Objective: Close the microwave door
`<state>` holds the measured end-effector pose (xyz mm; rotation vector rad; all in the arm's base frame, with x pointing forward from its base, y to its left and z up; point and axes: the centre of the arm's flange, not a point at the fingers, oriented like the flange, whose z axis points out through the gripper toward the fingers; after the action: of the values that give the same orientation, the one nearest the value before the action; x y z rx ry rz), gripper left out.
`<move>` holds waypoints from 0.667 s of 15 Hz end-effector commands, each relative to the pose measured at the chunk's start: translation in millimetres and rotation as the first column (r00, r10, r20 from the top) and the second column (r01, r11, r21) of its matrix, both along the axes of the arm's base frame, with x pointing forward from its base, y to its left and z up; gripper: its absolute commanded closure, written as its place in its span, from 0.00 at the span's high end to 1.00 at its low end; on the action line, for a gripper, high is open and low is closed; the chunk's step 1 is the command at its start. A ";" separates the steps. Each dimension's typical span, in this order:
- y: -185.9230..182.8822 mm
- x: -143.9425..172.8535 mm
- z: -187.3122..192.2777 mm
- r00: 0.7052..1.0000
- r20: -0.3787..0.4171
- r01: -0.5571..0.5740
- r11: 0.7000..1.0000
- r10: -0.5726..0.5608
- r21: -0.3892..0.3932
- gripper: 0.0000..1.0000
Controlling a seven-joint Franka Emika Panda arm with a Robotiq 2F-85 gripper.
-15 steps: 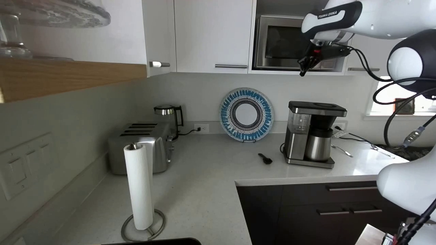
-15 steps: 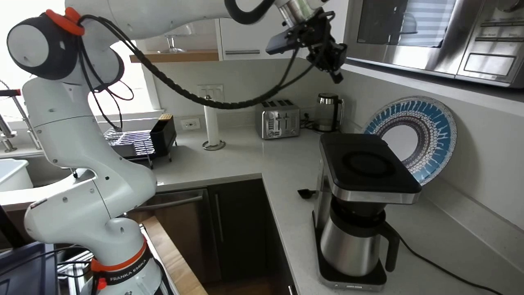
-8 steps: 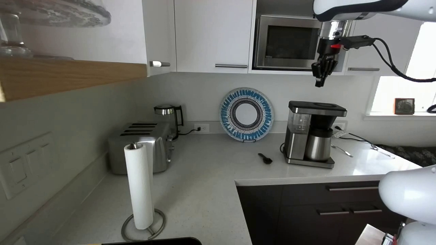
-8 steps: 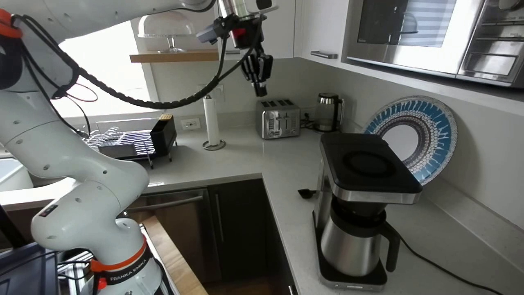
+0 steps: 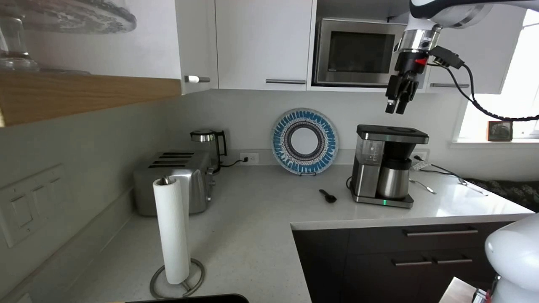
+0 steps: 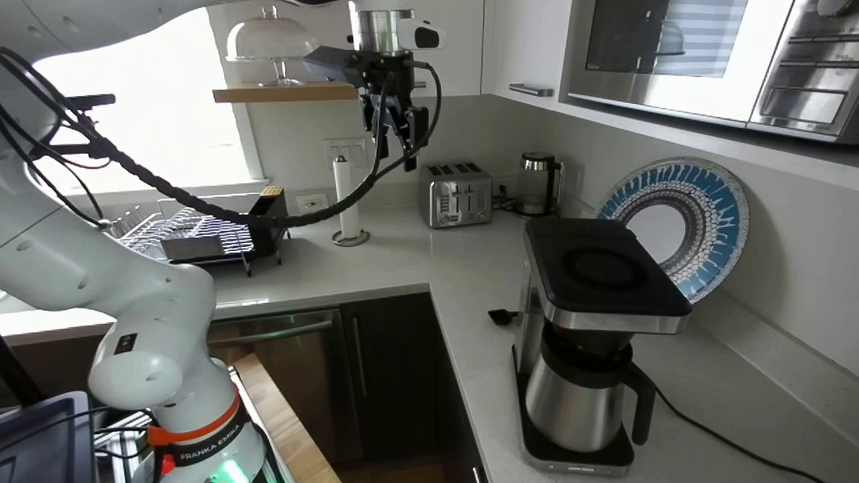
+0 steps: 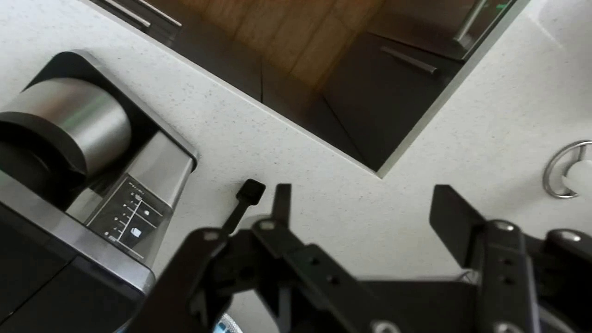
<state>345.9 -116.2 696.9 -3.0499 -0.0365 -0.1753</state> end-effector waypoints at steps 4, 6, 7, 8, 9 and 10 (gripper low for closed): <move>-14.3 -9.6 -11.1 0.999 0.045 0.027 1.000 -0.027 0.000 1.00; -19.1 0.4 -4.1 1.000 0.024 0.007 1.000 -0.007 0.021 1.00; -19.1 -0.4 -3.4 0.999 0.032 0.007 1.000 -0.007 0.018 1.00; -18.6 -1.5 -2.7 0.999 0.035 0.007 1.000 -0.007 0.018 1.00; -18.0 -2.1 -2.1 0.999 0.036 0.007 1.000 -0.008 0.018 1.00; -17.6 -2.5 -1.8 0.999 0.037 0.008 1.000 -0.008 0.018 1.00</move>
<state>343.4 -133.8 695.1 -3.0296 -0.0249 -0.2315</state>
